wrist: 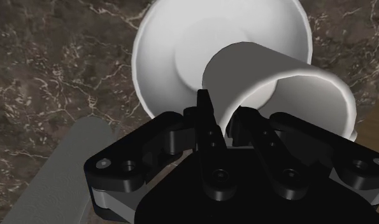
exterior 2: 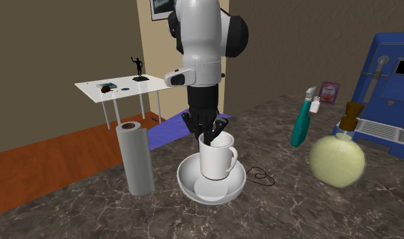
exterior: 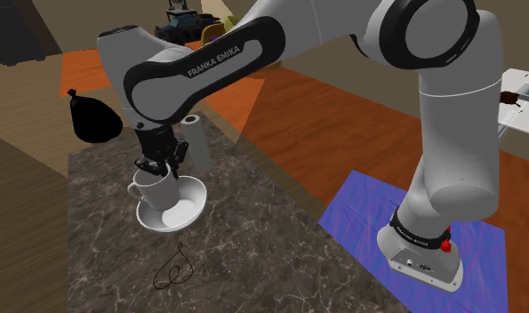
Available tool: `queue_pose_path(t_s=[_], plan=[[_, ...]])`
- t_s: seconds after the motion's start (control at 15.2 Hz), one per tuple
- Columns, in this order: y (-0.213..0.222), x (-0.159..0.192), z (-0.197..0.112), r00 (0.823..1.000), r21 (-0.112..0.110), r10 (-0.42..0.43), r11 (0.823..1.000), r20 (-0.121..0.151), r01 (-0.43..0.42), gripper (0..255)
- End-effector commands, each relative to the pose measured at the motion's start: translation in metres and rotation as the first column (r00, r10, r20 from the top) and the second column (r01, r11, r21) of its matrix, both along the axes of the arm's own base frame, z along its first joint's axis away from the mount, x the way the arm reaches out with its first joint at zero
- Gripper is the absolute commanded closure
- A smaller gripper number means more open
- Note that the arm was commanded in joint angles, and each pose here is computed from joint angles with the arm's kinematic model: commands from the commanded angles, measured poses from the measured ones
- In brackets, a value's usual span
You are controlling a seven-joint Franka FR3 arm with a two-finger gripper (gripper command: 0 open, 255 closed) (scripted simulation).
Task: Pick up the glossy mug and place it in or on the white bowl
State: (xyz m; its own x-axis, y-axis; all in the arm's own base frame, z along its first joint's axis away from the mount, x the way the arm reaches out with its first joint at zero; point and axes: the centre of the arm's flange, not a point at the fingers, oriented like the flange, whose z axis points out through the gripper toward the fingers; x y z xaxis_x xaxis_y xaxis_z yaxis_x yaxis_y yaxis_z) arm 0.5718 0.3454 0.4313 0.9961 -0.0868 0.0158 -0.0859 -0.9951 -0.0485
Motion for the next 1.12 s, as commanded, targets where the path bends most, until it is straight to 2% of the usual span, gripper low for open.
queue_pose_path(t_s=[0.0,0.53,0.59,0.92,1.06], plan=[[0.0,-0.001,-0.01,1.0,0.0,0.0,1.0,0.001,0.0,255],[0.0,-0.001,-0.01,1.0,0.0,0.0,1.0,0.001,0.0,255],[0.0,-0.001,-0.01,1.0,0.0,0.0,1.0,0.001,0.0,0],[0.0,-0.001,-0.01,1.0,0.0,0.0,1.0,0.001,0.0,0],[-0.001,-0.001,0.016,1.0,0.0,0.0,1.0,0.001,0.0,0]])
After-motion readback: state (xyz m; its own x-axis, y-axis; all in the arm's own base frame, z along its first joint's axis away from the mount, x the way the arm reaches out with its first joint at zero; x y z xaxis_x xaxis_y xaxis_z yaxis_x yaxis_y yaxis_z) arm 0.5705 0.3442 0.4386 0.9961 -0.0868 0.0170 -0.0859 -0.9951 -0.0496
